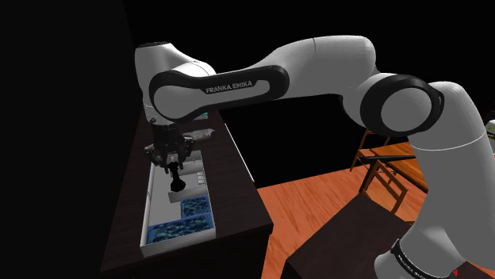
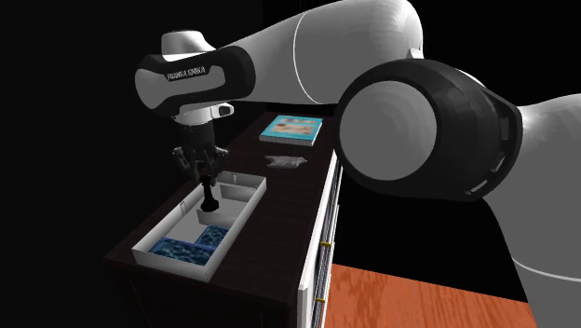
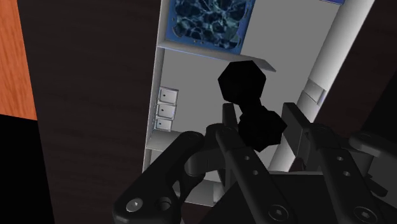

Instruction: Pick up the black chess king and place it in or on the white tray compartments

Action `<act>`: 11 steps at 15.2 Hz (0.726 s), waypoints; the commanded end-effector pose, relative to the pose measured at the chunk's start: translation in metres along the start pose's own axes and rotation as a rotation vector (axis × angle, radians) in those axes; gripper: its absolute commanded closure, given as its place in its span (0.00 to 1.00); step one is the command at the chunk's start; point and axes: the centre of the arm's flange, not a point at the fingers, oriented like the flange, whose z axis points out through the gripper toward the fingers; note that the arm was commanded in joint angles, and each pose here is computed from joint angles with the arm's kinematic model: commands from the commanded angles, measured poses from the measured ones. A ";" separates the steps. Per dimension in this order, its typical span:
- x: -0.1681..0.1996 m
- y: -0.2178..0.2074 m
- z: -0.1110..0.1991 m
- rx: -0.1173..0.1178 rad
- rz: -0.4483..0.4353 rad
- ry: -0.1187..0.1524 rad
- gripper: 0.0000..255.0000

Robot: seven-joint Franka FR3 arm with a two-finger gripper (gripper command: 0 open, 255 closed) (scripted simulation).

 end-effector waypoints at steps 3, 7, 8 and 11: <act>0.000 0.000 0.003 -0.004 0.000 -0.004 0.00; 0.000 0.000 0.004 -0.004 0.000 -0.004 0.00; 0.001 0.000 0.003 -0.004 0.000 -0.004 0.00; 0.001 0.000 -0.036 -0.004 0.000 -0.004 0.00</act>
